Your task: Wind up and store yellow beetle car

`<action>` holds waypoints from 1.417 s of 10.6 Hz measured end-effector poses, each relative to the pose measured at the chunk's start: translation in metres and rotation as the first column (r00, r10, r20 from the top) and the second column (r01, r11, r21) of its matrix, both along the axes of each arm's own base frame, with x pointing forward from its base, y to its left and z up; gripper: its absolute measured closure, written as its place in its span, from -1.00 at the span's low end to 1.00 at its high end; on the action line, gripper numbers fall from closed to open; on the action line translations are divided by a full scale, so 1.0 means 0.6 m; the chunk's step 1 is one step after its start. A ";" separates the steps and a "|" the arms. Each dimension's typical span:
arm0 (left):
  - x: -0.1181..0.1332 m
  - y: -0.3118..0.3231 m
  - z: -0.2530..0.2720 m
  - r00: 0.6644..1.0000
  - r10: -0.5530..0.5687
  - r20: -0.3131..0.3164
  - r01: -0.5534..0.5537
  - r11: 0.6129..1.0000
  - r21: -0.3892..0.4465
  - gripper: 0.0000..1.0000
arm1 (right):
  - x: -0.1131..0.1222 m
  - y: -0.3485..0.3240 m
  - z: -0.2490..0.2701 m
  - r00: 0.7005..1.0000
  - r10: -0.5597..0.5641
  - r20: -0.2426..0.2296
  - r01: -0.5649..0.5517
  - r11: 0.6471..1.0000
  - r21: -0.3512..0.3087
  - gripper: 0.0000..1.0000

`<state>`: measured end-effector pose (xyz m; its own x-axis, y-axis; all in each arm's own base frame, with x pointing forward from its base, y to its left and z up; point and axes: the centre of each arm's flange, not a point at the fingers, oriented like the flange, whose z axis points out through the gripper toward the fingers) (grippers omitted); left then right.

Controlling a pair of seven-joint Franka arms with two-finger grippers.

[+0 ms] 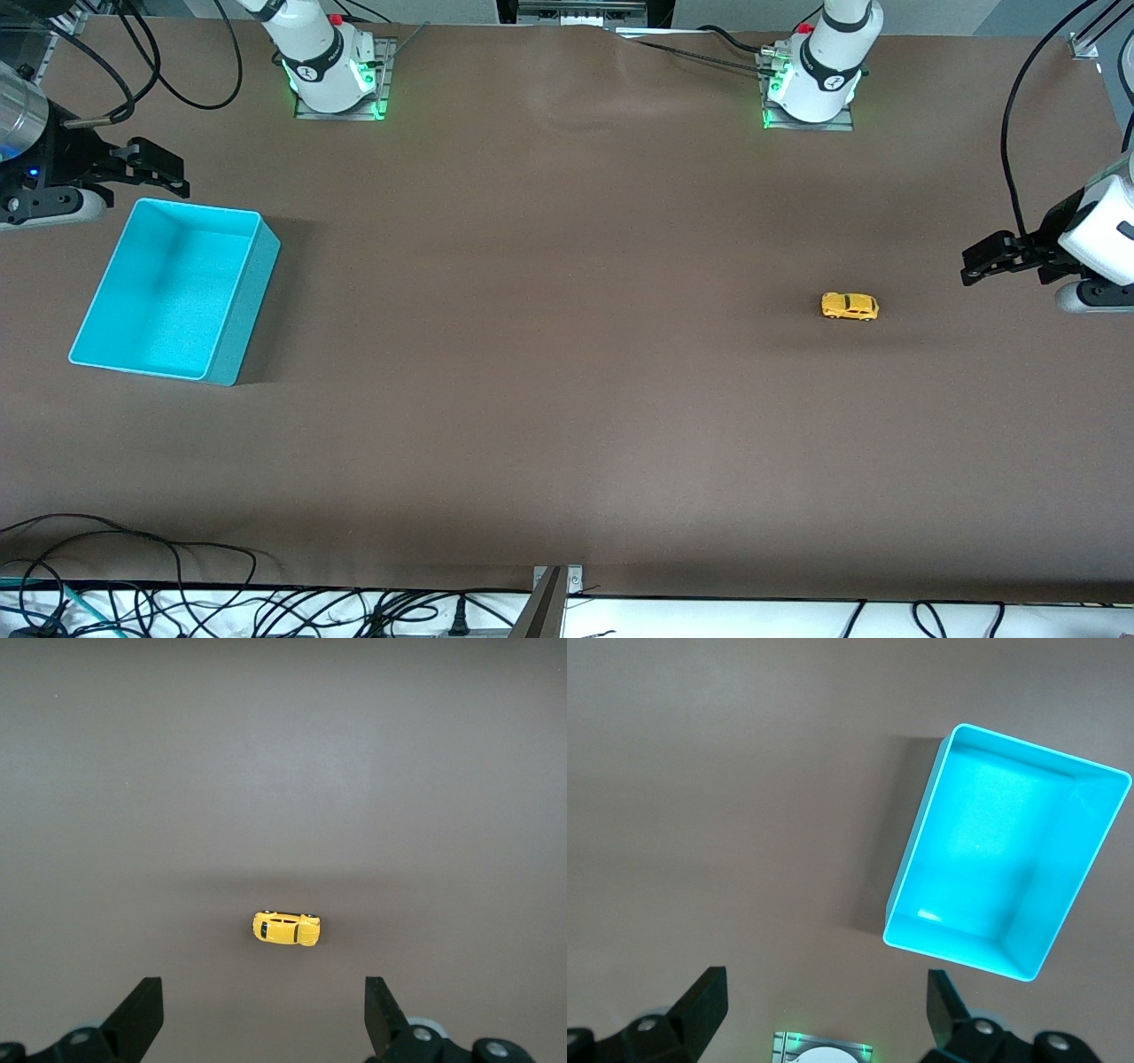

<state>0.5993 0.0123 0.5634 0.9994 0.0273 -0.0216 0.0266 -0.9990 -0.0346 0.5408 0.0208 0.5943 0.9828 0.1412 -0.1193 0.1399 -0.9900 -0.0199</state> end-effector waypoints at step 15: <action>0.005 0.007 -0.029 0.999 0.003 -0.034 -0.003 1.000 -0.001 -1.00 | 0.001 0.000 -0.002 1.000 0.001 -0.002 -0.001 1.000 0.000 -1.00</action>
<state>0.6026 0.0164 0.5459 0.9980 0.0299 -0.0560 0.0280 -0.9990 -0.0340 0.5414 0.0207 0.5932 0.9824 0.1422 -0.1213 0.1408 -0.9898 -0.0203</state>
